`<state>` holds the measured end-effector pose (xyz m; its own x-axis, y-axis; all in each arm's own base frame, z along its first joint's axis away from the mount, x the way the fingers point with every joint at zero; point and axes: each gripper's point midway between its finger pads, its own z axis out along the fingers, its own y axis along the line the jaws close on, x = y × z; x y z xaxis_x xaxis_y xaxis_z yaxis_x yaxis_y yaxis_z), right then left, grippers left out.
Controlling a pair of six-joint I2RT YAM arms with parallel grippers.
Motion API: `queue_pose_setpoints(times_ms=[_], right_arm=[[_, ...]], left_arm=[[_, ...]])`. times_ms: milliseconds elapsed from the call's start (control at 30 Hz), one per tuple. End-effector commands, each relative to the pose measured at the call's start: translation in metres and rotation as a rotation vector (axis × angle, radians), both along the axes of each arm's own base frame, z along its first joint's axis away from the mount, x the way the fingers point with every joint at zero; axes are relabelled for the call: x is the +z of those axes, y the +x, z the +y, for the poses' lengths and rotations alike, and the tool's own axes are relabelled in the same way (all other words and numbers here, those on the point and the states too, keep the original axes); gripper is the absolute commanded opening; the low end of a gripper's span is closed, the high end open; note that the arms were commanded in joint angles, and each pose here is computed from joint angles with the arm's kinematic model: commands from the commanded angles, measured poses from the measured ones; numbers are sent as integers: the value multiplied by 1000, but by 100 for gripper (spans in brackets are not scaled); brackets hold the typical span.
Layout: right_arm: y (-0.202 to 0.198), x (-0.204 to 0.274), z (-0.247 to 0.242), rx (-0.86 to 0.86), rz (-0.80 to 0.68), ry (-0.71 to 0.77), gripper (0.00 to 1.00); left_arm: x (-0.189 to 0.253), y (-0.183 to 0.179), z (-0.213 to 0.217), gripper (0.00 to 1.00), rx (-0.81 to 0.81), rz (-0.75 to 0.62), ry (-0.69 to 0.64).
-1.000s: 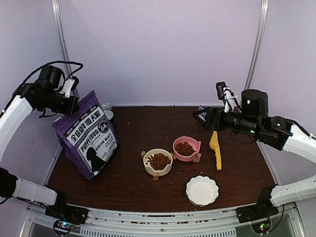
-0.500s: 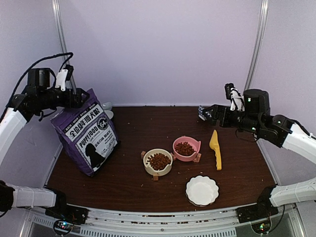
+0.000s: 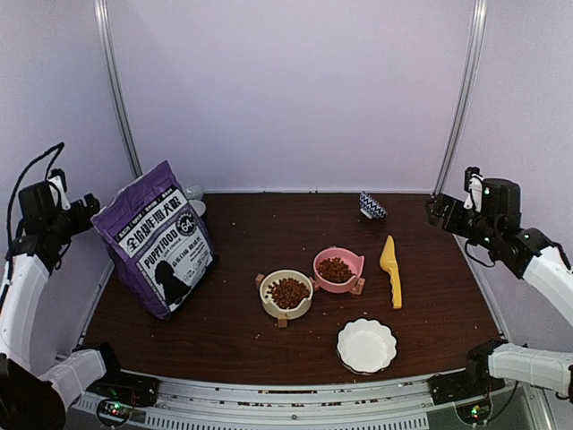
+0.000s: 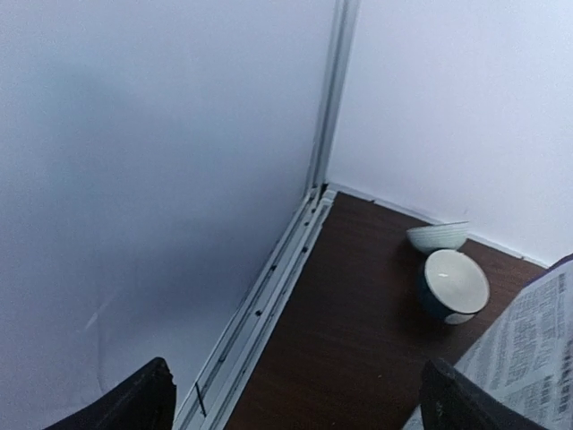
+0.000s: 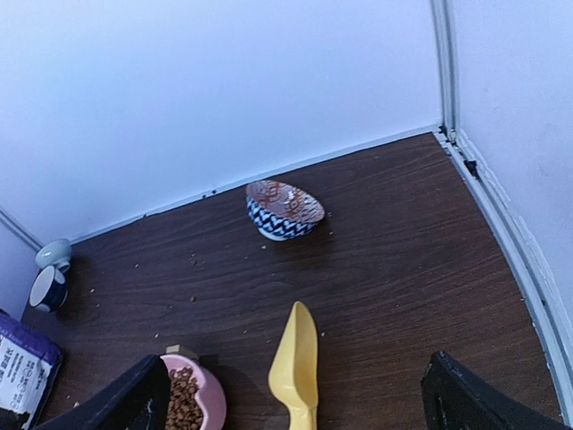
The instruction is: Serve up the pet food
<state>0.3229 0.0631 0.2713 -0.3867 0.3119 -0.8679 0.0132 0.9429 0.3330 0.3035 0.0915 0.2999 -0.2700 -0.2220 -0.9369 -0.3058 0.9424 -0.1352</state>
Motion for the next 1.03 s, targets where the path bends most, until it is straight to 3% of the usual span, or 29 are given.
queue_pose_setpoints(times_ms=[0, 200, 400, 767, 1000], right_arm=[[1, -9, -44, -142, -115, 4, 100], [-5, -27, -81, -293, -266, -55, 100], [-10, -51, -99, -374, -330, -176, 100], [2, -63, -103, -396, -373, -268, 100], [1, -71, -105, -400, -366, -283, 100]], left_arm=[[-38, -26, 42, 98, 284, -141, 50], [-105, -38, 37, 98, 285, -196, 52], [-132, 3, -1, 98, 102, -113, 121], [-127, 69, -22, 98, -55, -129, 182], [-125, 70, -17, 98, -31, -131, 203]])
